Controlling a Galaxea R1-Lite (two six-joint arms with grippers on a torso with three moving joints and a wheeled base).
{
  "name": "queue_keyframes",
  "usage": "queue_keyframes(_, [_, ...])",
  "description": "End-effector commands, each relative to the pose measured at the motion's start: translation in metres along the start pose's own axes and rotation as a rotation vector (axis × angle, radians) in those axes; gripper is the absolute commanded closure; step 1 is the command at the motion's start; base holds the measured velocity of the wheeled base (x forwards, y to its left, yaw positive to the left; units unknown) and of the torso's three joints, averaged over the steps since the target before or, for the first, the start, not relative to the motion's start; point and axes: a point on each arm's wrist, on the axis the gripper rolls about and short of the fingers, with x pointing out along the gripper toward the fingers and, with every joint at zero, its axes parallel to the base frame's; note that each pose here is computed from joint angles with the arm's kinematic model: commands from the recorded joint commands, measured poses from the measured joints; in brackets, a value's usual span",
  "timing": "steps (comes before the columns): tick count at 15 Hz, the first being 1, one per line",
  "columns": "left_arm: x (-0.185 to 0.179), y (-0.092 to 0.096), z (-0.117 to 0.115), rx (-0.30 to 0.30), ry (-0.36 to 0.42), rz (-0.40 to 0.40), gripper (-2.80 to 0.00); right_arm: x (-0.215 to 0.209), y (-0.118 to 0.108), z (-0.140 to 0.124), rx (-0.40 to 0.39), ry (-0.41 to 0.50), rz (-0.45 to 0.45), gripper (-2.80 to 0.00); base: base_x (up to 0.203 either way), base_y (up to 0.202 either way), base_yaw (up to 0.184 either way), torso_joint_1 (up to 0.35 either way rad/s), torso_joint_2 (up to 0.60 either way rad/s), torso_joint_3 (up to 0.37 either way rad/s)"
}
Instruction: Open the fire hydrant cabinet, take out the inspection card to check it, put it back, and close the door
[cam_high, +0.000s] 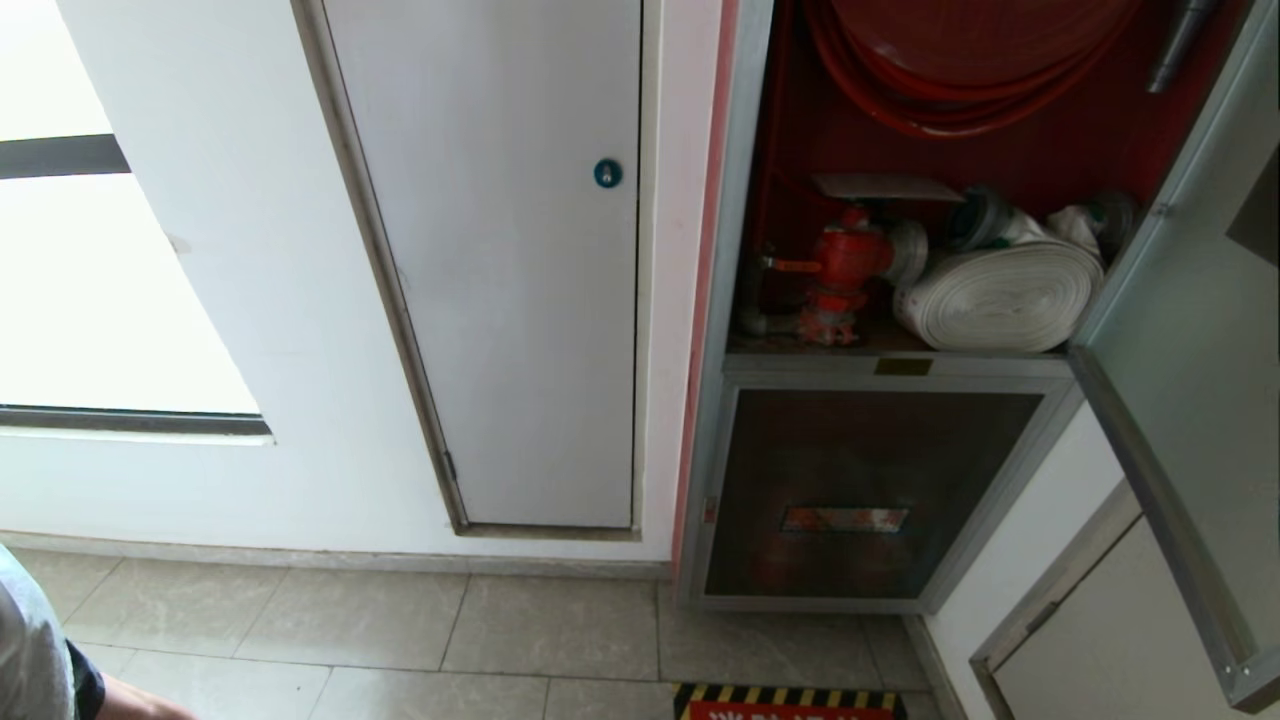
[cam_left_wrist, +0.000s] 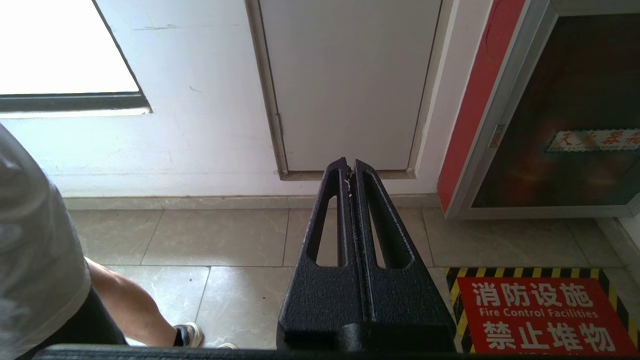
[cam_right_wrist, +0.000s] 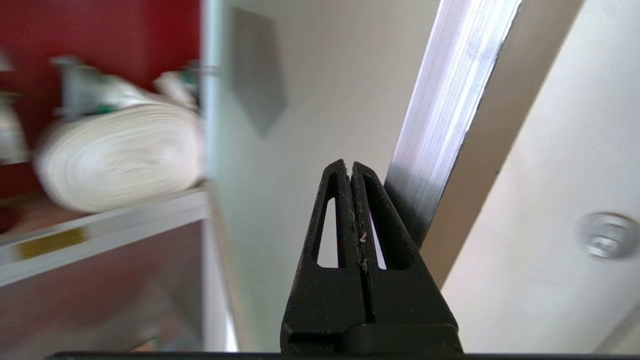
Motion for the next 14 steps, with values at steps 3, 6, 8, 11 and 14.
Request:
queue_keyframes(3, [0.0, 0.0, 0.0, 0.0, 0.0, 0.0, 0.0, 0.005, -0.011, 0.0, -0.021, -0.001, -0.087, 0.0, 0.0, 0.0, 0.0, 0.0, 0.0, 0.0])
queue_keyframes(6, [0.0, 0.0, 0.0, 0.0, -0.001, 0.0, 0.0, 0.011, -0.016, -0.008, -0.056, 0.046, -0.126, 0.0, 0.0, 0.0, 0.0, 0.0, 0.0, 0.0])
queue_keyframes(8, [0.0, 0.0, 0.0, 0.0, 0.0, 0.0, 0.0, 0.019, -0.019, -0.016, -0.08, 0.083, -0.16, 0.0, 0.0, 0.0, 0.0, 0.0, 0.0, 0.0])
queue_keyframes(11, [0.0, 0.0, 0.0, 0.0, 0.0, 0.0, 0.0, 0.023, -0.019, -0.019, -0.089, 0.097, -0.171, 0.0, 0.0, 0.0, 0.0, 0.0, 0.0, 0.0])
queue_keyframes(14, [0.0, 0.0, 0.0, 0.0, 0.0, 0.0, 0.0, 0.025, -0.021, -0.018, -0.091, 0.096, -0.184, 0.0, 0.0, 0.0, 0.0, 0.0, 0.0, 0.0])
